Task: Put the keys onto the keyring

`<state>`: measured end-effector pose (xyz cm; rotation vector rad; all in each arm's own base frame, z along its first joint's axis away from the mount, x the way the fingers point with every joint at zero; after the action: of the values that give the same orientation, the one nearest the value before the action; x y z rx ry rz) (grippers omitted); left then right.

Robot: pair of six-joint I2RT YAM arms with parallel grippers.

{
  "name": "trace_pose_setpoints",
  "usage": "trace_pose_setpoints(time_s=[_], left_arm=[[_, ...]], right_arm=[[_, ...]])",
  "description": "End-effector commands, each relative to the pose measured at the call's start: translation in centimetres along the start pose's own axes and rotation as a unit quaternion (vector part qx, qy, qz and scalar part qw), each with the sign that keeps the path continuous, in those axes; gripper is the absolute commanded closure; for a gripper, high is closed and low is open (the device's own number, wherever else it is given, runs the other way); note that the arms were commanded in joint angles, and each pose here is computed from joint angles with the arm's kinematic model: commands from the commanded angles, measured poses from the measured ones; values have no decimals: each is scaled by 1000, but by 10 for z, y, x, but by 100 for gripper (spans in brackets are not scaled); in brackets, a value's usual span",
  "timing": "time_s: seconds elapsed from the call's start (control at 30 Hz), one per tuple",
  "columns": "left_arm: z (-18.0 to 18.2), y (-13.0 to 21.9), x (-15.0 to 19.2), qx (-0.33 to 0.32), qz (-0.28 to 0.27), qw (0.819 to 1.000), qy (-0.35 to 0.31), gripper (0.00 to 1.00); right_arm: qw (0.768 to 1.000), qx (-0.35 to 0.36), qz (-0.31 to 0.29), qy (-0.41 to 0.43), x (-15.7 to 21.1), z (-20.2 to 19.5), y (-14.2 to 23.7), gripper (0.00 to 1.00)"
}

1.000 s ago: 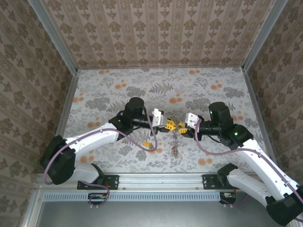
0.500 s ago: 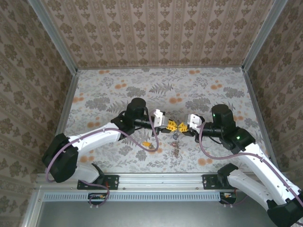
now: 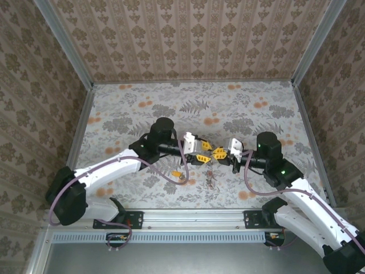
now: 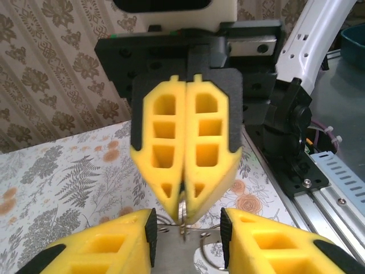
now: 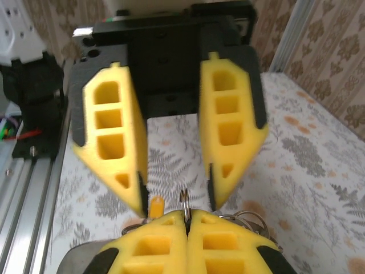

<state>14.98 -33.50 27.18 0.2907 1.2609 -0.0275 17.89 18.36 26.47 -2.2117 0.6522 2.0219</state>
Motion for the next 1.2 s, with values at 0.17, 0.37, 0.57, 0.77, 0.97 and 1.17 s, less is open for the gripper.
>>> trace_pose_setpoints(time_s=[0.17, 0.37, 0.57, 0.77, 0.97, 1.17], left_arm=[[-3, 21, -15, -52, 14, 998, -25, 60], [4, 25, -15, -88, 23, 995, -28, 65], [5, 21, -19, -74, 29, 996, -32, 90], [4, 21, -21, -71, 23, 997, -34, 92], [-4, 20, -29, -44, 0, 998, -37, 66], [-7, 18, -33, -19, -8, 999, -36, 65]], right_arm=[[991, -32, -130, 29, -57, 3, 5, 100], [991, -51, -124, 25, -56, 5, 3, 100], [991, -57, -117, 25, -56, 6, 2, 100], [993, -54, -105, 25, -51, 6, 1, 100], [996, -42, -74, 32, -40, 7, 3, 100], [996, -38, -74, 30, -40, 8, 5, 100]])
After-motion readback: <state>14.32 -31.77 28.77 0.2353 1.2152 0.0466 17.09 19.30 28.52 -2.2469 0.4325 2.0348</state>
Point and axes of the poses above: each hand's point on the last joint's axis, 136 mm out from that joint toward the fingers, its own y axis back along the fingers, its own z axis along the line the jaws close on, x = y × z, the point moved 4 cm from there along y, back along the fingers, and after that the axes turned 3 degrees about -y, right-handed, at the moved point
